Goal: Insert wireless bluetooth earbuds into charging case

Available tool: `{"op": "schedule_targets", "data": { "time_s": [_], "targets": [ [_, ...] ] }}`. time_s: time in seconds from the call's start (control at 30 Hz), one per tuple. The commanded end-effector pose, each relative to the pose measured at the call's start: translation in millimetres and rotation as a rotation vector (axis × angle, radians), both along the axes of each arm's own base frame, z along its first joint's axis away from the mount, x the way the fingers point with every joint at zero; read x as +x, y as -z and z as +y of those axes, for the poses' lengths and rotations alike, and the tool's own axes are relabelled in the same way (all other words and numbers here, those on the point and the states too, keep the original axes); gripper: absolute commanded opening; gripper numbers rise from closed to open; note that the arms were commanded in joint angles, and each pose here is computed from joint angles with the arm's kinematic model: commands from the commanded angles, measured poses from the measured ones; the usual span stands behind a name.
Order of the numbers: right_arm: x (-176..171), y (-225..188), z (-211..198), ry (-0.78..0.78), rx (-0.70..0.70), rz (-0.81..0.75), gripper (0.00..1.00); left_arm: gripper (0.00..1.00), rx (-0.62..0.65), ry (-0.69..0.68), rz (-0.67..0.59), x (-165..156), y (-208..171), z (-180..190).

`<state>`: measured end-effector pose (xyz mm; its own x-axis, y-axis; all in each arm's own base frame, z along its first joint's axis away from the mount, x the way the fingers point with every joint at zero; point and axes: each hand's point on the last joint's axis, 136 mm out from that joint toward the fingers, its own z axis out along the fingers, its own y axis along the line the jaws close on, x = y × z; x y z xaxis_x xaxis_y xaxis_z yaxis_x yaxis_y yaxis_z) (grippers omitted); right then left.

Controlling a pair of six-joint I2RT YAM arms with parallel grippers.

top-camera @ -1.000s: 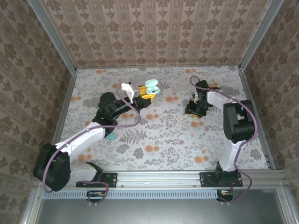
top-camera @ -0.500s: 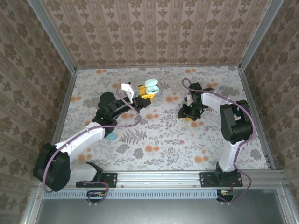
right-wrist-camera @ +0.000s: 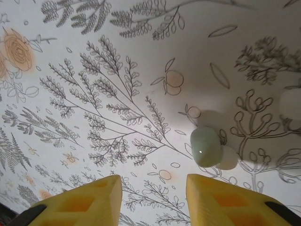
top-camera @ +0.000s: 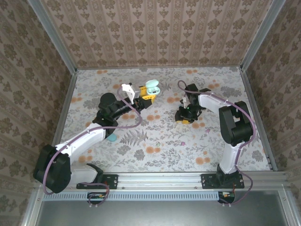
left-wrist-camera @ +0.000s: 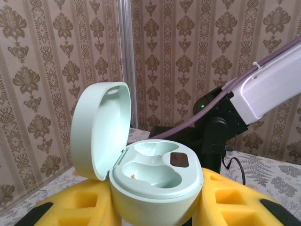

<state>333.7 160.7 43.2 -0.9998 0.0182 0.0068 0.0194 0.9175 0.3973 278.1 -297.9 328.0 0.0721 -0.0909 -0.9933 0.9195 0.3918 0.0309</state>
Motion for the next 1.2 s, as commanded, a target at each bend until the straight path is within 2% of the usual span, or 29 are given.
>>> {"op": "schedule_targets", "data": {
  "time_s": [0.0, 0.17, 0.47, 1.17],
  "targets": [
    [13.5, -20.1, -10.4, -0.023, -0.072, -0.075, 0.41, 0.34, -0.018, -0.015, -0.058, -1.0, -22.2, 6.0],
    [24.1, -14.8, -25.2, -0.049, -0.194, -0.095, 0.38, 0.34, -0.020, -0.024, -0.056, -1.5, -21.9, 7.9],
    [21.9, -6.3, -22.2, -0.121, -0.299, -0.063, 0.35, 0.34, -0.021, -0.025, -0.057, -3.0, -22.1, 8.8],
    [16.7, 10.5, -14.3, -0.193, -0.342, 0.015, 0.31, 0.34, -0.020, -0.031, -0.064, -4.4, -23.1, 10.9]
  ]
}}
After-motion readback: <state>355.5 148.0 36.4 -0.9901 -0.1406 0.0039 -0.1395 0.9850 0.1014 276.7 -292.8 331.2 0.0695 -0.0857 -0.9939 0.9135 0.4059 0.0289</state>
